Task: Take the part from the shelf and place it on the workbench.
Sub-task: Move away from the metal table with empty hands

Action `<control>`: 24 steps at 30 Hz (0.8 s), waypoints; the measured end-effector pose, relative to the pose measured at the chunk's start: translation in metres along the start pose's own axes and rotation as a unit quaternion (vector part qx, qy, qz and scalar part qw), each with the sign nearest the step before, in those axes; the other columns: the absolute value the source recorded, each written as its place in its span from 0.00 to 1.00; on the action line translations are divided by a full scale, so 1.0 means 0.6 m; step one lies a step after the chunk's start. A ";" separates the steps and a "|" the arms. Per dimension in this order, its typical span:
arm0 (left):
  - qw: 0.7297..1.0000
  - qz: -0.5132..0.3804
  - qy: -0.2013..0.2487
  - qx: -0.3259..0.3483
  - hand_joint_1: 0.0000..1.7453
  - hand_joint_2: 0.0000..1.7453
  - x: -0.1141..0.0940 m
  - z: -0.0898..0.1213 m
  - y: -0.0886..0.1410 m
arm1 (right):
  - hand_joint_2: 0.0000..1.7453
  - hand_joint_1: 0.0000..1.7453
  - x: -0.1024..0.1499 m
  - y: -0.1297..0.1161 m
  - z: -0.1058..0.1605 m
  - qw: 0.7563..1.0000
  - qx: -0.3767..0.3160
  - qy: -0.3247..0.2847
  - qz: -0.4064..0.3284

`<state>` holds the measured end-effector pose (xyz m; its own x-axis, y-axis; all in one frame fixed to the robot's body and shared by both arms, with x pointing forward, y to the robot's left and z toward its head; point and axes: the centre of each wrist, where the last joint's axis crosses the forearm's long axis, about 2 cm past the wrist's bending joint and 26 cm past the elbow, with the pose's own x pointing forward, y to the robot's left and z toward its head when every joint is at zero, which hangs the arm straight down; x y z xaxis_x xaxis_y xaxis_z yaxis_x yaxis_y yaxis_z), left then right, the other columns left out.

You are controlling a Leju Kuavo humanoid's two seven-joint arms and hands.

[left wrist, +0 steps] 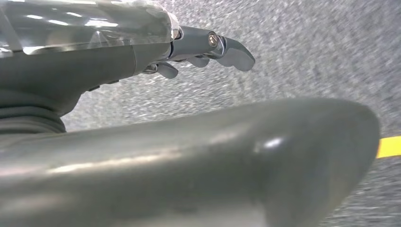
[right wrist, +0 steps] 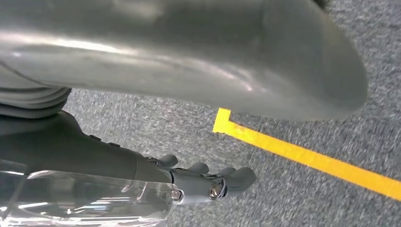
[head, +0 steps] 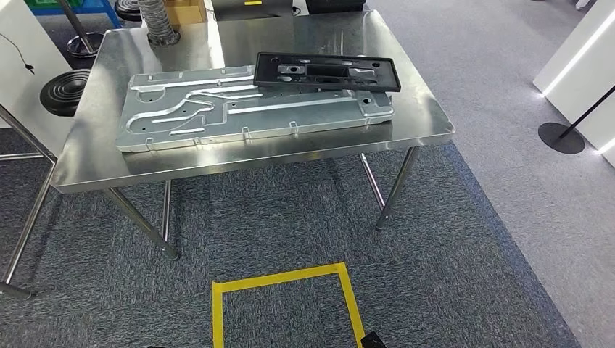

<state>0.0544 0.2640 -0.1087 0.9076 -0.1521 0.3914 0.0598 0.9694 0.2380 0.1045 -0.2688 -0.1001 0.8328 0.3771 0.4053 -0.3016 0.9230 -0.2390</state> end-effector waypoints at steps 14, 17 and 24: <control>0.997 -0.072 -0.018 -0.037 0.00 0.00 0.058 -0.012 -0.007 | 0.00 0.00 -0.046 0.017 0.014 0.996 -0.015 0.024 -0.089; 0.995 -0.083 -0.016 -0.043 0.00 0.00 0.071 -0.014 -0.009 | 0.00 0.00 -0.054 0.021 0.017 0.994 -0.018 0.035 -0.101; 0.995 -0.085 -0.009 -0.046 0.00 0.00 0.071 -0.014 -0.011 | 0.00 0.00 -0.058 0.035 0.022 0.993 -0.011 0.061 -0.105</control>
<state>0.0964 0.2528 -0.1009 0.8737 -0.3183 0.3679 0.2508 0.9427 0.2200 0.0629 -0.2614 -0.1076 0.9267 0.1626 0.3388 -0.1058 0.9780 -0.1799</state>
